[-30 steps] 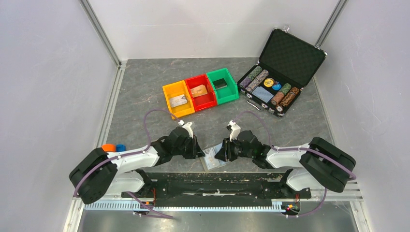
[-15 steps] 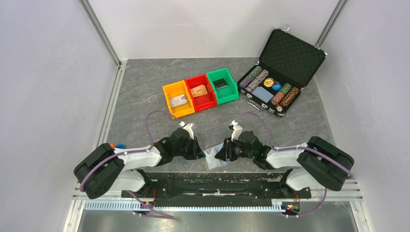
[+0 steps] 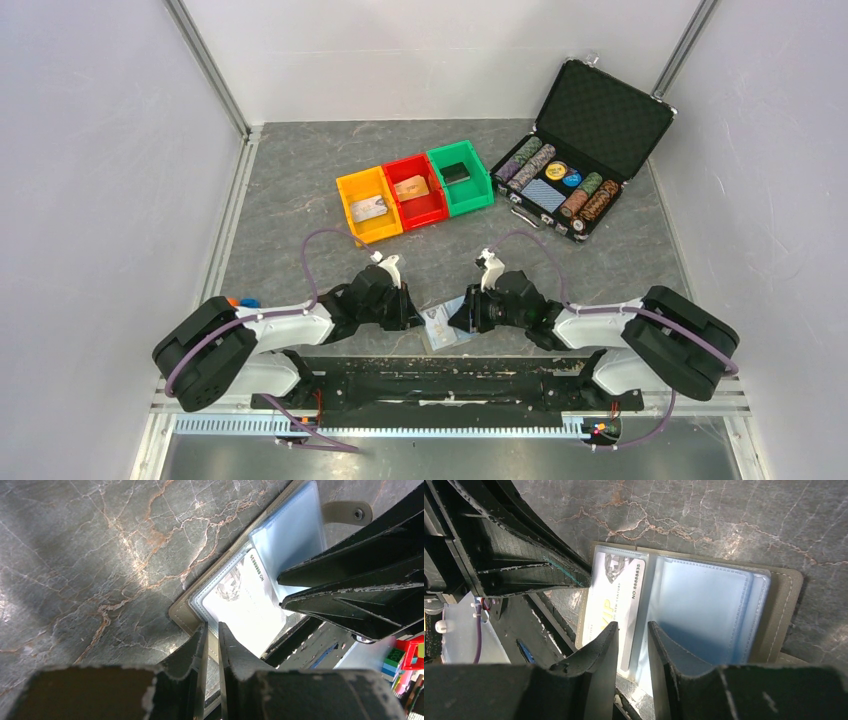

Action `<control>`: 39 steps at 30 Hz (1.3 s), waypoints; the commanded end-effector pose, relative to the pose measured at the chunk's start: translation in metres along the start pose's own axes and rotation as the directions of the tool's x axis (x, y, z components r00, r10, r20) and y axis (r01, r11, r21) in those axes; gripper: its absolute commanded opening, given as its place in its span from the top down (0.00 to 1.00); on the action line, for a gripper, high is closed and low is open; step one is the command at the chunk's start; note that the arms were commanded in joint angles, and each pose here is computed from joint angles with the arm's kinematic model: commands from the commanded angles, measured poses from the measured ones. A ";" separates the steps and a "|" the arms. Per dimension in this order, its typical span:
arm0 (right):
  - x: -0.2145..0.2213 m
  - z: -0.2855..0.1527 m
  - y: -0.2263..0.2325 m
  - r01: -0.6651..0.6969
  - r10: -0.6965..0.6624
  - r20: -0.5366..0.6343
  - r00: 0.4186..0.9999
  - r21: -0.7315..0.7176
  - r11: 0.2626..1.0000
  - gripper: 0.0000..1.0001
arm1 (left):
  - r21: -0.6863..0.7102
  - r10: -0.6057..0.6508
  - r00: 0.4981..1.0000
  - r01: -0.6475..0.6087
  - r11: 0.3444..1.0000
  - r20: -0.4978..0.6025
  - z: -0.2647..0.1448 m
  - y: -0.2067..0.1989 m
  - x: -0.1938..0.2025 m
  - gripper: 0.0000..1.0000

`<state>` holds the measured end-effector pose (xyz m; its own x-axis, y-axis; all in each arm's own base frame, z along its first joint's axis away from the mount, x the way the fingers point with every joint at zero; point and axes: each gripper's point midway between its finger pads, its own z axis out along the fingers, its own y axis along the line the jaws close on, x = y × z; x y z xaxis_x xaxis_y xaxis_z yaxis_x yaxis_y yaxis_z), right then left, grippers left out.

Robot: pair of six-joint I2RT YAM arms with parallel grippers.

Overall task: Take the credit cards out of the card holder
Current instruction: Remove the credit card from the card holder.

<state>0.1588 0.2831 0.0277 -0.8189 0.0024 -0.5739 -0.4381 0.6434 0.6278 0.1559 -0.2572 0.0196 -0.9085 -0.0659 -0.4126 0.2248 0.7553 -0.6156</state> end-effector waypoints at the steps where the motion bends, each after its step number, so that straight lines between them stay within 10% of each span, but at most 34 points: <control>1: -0.003 0.004 0.006 -0.007 0.007 0.005 1.000 -0.033 0.999 0.69 | -0.032 -0.023 1.000 0.023 0.999 0.004 0.002 0.005 -0.001 0.80; 21: 0.003 0.009 0.012 -0.113 0.111 -0.025 0.994 -0.130 0.985 0.73 | -0.006 -0.058 0.998 0.058 0.998 -0.004 0.004 0.005 0.006 0.86; 31: -0.002 0.004 0.015 -0.149 0.151 0.002 0.988 -0.178 0.973 0.99 | -0.010 -0.061 0.998 0.061 0.998 -0.001 0.004 0.007 0.007 0.85; 39: 0.000 -0.006 -0.001 -0.191 0.196 0.022 0.980 -0.139 0.972 1.00 | -0.099 -0.047 0.999 0.047 0.994 0.004 0.005 0.024 0.007 0.84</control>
<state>0.1554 0.2823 0.0216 -0.8895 0.1128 -0.4429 -0.3174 0.5446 0.7763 0.1571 -0.2588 0.0179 -0.9111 -0.1047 -0.3986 0.1936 0.7450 -0.6383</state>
